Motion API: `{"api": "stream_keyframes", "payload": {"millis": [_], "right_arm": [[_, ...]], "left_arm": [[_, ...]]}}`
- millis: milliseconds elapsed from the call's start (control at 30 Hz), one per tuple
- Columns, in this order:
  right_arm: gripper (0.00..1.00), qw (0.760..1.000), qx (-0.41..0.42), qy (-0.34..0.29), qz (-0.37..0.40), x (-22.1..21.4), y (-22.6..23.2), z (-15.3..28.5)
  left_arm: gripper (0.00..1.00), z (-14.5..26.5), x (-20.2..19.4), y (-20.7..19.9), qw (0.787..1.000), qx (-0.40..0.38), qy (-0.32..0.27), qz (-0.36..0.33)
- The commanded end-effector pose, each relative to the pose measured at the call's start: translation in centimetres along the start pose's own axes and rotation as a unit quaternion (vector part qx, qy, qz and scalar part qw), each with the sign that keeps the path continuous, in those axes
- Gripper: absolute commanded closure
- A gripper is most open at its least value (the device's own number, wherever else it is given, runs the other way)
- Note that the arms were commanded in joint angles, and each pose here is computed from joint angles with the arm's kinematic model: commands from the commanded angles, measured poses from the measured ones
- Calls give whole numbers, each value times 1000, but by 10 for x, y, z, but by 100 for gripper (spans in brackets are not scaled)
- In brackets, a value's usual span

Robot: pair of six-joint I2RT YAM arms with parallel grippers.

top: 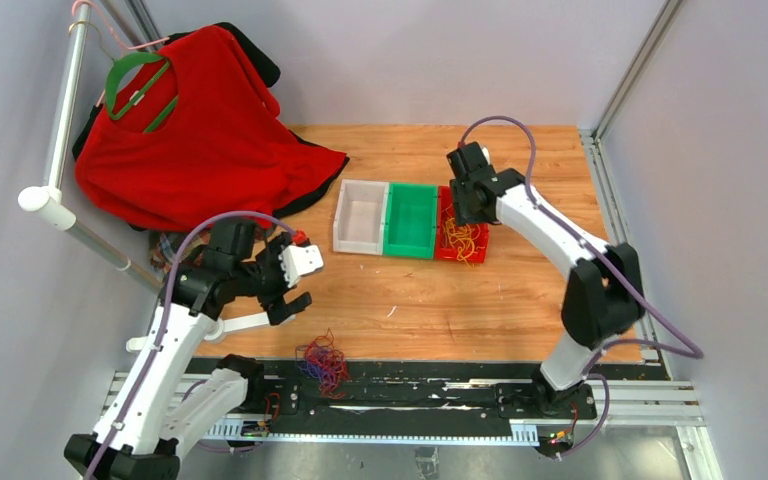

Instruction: Untangle the cables

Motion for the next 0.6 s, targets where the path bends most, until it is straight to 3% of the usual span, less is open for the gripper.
{"api": "stream_keyframes", "payload": {"millis": [0,167,433,467,567], "right_arm": [[44,995,73,-68,-11,-18,9,47],[40,986,134,-93,-16,-59,19,63],[39,975,183,-114,-49,-90,13,69],[40,974,188,-115,-51,-90,12,71],[48,969,201,-130,-62,-86,10,79]], "left_arm": [[2,-24,-12,-15,996,-77,19,-48],[2,-60,-20,-36,977,-175,64,-105],[3,-109,-32,-53,955,-221,99,-172],[4,-113,-33,-55,953,-224,101,-177],[30,-136,-37,-59,957,-205,101,-177]]}}
Point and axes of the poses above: each gripper's point midway between its finger pads, its own z axis back along the fingers, its own y axis along the line the jaws close on, x = y × z, the point moved 10 cm from there along z, back along the fingers, and after that the axes turned 14 degrees about -z, right-handed, at the moved point
